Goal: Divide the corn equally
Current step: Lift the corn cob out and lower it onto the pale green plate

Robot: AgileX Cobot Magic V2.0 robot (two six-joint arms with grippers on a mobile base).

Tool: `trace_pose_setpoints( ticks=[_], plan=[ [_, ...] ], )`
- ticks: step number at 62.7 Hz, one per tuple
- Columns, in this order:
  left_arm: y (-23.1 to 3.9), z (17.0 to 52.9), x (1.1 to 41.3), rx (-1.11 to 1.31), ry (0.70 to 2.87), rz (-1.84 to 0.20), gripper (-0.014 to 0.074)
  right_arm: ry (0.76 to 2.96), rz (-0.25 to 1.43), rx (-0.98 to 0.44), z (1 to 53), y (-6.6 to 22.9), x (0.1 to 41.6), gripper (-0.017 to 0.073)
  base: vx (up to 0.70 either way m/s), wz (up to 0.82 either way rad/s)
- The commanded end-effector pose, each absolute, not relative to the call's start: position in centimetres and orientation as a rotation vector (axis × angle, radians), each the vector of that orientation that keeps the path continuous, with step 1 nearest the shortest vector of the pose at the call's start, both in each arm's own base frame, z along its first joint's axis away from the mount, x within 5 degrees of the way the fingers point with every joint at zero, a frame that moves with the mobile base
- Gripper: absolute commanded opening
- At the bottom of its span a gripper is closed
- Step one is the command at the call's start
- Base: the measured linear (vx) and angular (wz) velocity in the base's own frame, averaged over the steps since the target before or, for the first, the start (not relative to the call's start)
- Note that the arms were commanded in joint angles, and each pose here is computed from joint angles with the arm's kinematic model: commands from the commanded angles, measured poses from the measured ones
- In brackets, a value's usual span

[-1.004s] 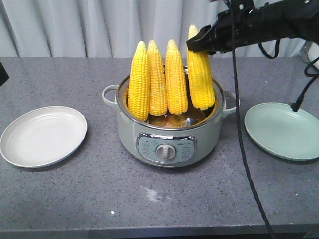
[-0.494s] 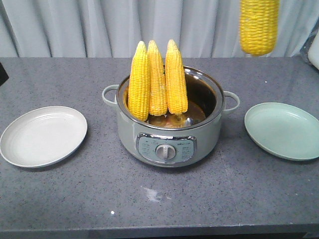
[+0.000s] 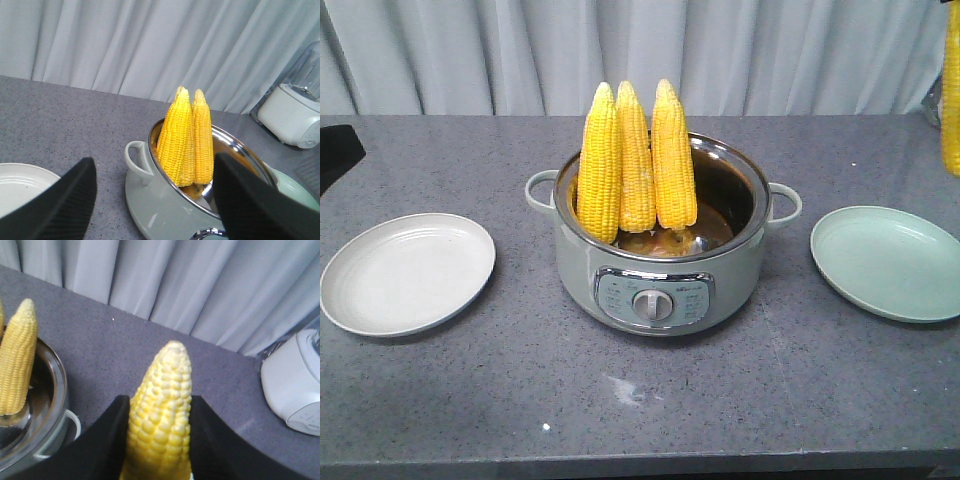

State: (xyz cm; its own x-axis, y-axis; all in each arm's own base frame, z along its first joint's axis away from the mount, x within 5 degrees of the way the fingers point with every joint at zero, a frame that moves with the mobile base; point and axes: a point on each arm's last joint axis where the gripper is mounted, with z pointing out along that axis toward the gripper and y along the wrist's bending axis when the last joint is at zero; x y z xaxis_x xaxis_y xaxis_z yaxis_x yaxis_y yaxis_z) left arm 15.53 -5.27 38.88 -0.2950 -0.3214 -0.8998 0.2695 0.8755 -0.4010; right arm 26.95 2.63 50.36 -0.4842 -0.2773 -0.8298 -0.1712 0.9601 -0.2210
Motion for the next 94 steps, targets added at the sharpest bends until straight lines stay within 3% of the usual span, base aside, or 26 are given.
trace_pose_setpoints(
  ticks=[1, 16, 33, 44, 55, 72, 85, 94],
  plan=[
    [-5.2, 40.7, 15.4, -0.056, 1.675, -0.603, 0.0453, 2.072, -0.160, -0.209, 50.0, 0.7, 29.1, -0.0004, 0.00, 0.00],
    [-5.3, 40.3, 15.4, -0.046, 1.720, -0.605, 0.0424, 2.268, 0.080, -0.062, 42.7, -4.4, 36.7, -0.0004, 0.00, 0.00],
    [-5.3, 40.2, 15.4, -0.045, 1.724, -0.605, 0.0424, 2.441, 0.146, -0.068, 35.6, -5.7, 41.3, 0.0015, 0.00, 0.00],
    [-5.3, 40.1, 15.3, -0.043, 1.733, -0.605, 0.0424, 2.513, 0.164, -0.072, 33.1, -5.9, 42.4, 0.0099, 0.00, 0.00],
    [-5.3, 40.1, 15.3, -0.041, 1.735, -0.605, 0.0424, 2.574, 0.183, -0.072, 31.3, -6.0, 43.0, 0.0241, 0.00, 0.00],
    [-5.4, 40.1, 15.3, -0.042, 1.738, -0.606, 0.0424, 2.578, 0.187, -0.066, 31.1, -6.0, 43.1, 0.0486, 0.00, 0.00],
    [-5.3, 40.3, 15.4, -0.056, 1.717, -0.615, 0.0424, 2.486, 0.178, -0.072, 35.0, -5.5, 41.3, 0.0487, 0.00, 0.00],
    [-5.3, 40.7, 15.4, -0.095, 1.673, -0.661, 0.0424, 2.334, 0.163, -0.147, 40.6, -4.5, 37.9, 0.0428, 0.00, 0.00]
  ],
)
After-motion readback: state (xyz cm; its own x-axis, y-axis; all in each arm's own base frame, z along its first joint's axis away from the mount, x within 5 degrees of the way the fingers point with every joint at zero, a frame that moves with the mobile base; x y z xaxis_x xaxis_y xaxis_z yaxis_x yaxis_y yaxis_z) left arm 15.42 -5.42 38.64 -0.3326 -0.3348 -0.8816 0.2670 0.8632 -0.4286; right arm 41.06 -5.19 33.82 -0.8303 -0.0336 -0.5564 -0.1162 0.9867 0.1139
